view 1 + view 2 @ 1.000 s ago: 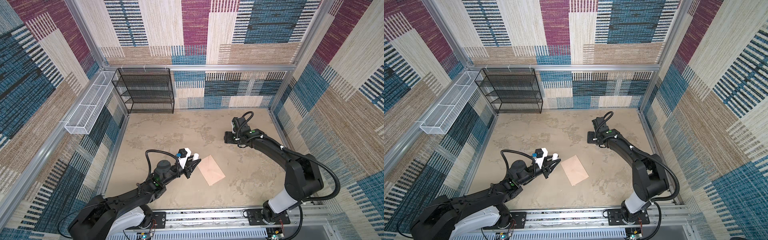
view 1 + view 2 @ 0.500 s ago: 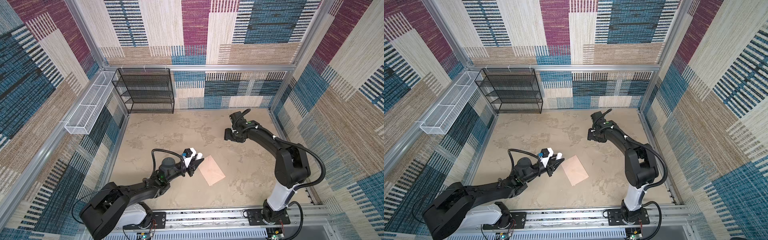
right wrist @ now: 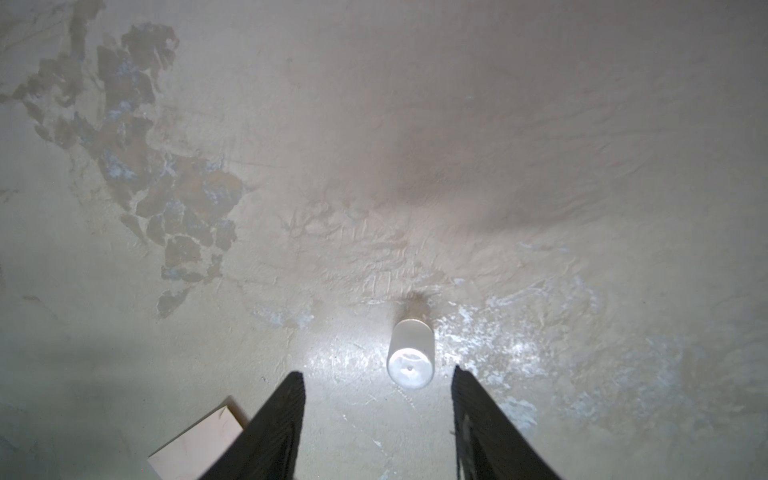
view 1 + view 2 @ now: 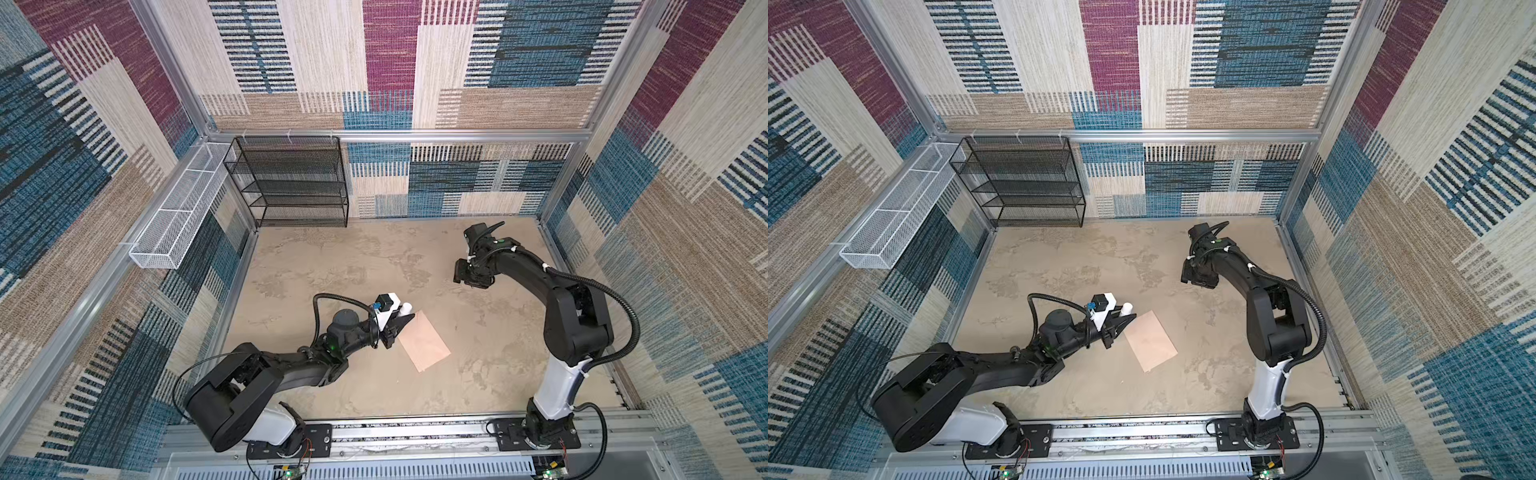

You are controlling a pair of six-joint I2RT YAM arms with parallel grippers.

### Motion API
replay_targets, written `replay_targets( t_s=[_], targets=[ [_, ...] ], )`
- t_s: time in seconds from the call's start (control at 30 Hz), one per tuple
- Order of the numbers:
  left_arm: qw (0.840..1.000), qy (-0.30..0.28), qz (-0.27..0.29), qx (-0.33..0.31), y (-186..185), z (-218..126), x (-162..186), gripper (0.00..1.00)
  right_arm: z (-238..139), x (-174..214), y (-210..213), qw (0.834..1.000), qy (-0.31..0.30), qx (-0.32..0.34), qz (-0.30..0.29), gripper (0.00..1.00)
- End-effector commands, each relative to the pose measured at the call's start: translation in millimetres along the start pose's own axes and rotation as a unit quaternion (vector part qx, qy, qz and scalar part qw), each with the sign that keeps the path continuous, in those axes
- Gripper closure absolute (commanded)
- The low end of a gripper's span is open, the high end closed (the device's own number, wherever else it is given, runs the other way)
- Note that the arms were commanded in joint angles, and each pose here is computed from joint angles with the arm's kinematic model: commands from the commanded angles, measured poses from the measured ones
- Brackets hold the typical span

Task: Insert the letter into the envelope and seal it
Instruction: 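Move the right gripper over the white cap while the left holds the stick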

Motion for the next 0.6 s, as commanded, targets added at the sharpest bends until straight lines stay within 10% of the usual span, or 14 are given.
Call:
replay_targets(
  t_s=[0.0,0.57],
  targets=[
    [0.999,-0.031,0.023,0.011,-2,2,-11,1.0,5,2,-1,1.0,0.014,0.0,0.009,0.4],
    [0.999,-0.027,0.028,0.023,-1,11,-8,1.0,25,8,-3,0.999,0.052,0.0,0.008,0.45]
  ],
)
Point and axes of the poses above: each gripper's point midway between its finger pads, its own z axis out along the fingers, its own y axis along the line the jaws close on, x = y × z, the point moved 7 cm from there along -z, back along the fingers, and after that the axes turned 4 degrees about -z, right-handed, at the moved point
